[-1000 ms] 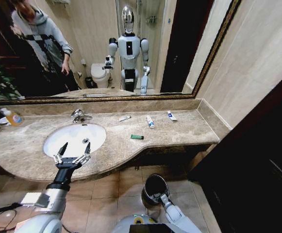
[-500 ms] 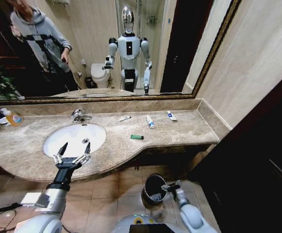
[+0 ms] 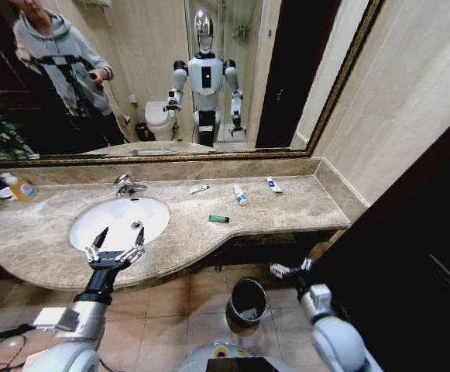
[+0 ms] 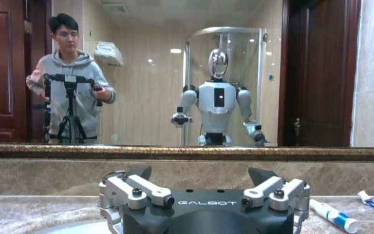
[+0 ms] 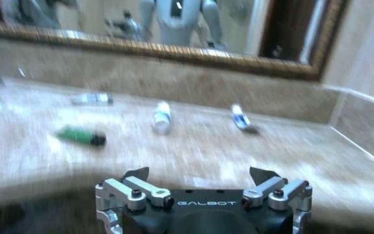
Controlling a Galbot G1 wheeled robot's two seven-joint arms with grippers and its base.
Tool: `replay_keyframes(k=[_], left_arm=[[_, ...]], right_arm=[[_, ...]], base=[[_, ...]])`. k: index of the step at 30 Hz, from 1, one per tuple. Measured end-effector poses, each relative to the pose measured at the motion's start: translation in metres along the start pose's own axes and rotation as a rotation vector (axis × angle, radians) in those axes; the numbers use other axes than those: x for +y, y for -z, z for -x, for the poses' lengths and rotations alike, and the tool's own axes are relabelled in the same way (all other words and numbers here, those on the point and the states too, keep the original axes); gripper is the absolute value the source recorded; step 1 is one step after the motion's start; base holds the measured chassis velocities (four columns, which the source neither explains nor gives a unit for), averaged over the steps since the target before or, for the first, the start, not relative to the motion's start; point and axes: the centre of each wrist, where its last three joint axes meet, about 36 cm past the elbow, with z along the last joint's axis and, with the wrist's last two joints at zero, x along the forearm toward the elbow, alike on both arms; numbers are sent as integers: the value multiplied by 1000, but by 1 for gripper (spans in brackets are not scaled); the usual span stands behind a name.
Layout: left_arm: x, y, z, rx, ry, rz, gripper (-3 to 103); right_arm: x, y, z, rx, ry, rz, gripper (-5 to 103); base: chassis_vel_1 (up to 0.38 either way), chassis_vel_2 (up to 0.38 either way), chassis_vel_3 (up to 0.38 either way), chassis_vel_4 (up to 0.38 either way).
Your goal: Pick up the trash from the sink and place it in the trash bin.
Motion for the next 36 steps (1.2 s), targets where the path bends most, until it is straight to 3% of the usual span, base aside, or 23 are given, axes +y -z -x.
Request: replay_keyframes(k=[8, 13, 21, 30, 36], left_arm=[[0, 0, 0, 0, 0, 0, 100], [0, 0, 0, 0, 0, 0, 100], [0, 0, 0, 0, 0, 0, 100], [0, 0, 0, 0, 0, 0, 100], [0, 0, 0, 0, 0, 0, 100]], right_arm=[[-29, 32, 92, -79, 48, -15, 100], [-44, 55, 148, -66, 49, -9, 100], [-49, 79, 239, -60, 35, -28, 100], [-50, 80, 294, -70, 15, -78, 100], [-58, 75, 319, -47, -13, -64, 100]], base=[[0, 0, 0, 0], [0, 0, 0, 0], [0, 0, 0, 0], [0, 0, 0, 0], [0, 0, 0, 0]])
